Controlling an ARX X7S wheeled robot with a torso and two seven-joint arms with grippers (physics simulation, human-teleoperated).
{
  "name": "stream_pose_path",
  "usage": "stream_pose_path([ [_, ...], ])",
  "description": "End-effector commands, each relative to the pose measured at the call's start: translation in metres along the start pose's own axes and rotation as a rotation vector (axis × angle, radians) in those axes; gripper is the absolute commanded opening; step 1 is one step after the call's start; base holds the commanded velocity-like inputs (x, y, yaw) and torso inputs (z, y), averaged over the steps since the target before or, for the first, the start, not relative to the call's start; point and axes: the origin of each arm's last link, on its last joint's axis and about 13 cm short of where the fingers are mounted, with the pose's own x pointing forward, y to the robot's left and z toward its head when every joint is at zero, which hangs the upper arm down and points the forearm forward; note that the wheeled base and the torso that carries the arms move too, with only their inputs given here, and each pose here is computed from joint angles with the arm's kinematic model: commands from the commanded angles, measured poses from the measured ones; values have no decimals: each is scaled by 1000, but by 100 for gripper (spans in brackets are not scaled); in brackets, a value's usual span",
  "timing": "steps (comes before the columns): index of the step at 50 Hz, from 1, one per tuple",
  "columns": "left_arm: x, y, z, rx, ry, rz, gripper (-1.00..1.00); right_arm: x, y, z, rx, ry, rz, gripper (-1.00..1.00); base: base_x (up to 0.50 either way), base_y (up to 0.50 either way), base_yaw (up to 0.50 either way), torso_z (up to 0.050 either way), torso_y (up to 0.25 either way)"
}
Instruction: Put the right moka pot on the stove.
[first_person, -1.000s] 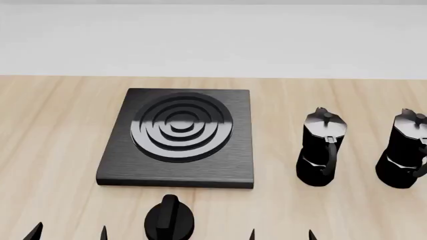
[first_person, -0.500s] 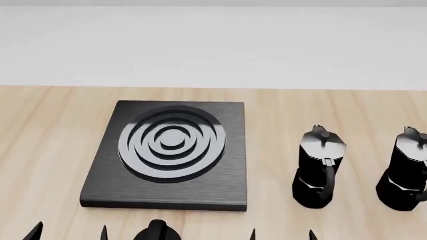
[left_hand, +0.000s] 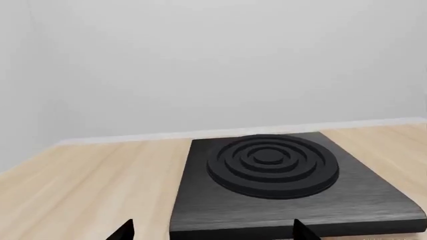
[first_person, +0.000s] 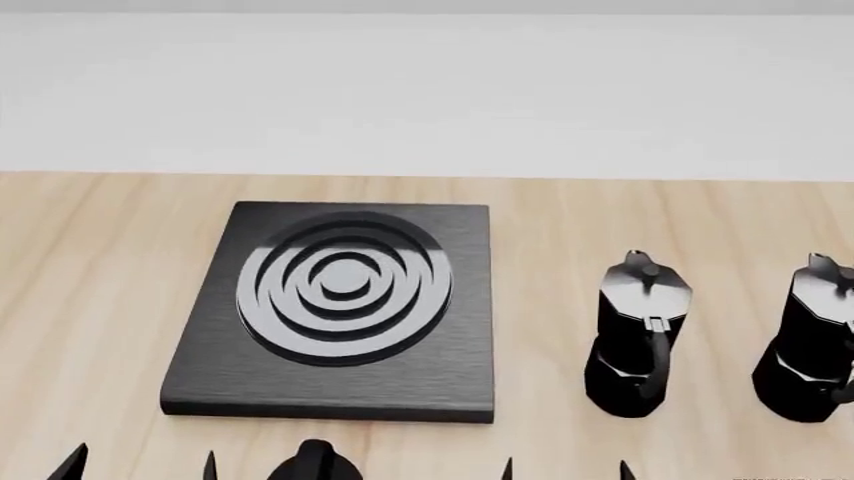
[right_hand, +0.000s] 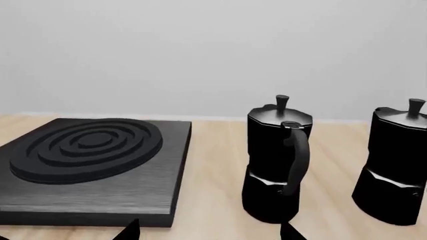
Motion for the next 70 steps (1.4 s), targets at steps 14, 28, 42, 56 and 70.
stream_pose_path([
  [14,5,0,41,108,-14,-16,100,4,-8,45,-5,-55,48,100,0,0,0,0,1],
  [28,4,7,100,85,-79,-36,100,5,-12,77,-59,-134,54,100,0,0,0,0,0],
  [42,-2,6,141,110,-180,-37,100,1,-13,107,-79,-191,50,100,0,0,0,0,0],
  [56,-3,6,140,103,-185,-36,100,1,-14,107,-71,-186,43,100,0,0,0,0,0],
  [70,-1,4,128,108,-185,-20,100,1,-13,102,-72,-179,46,100,0,0,0,0,-15],
])
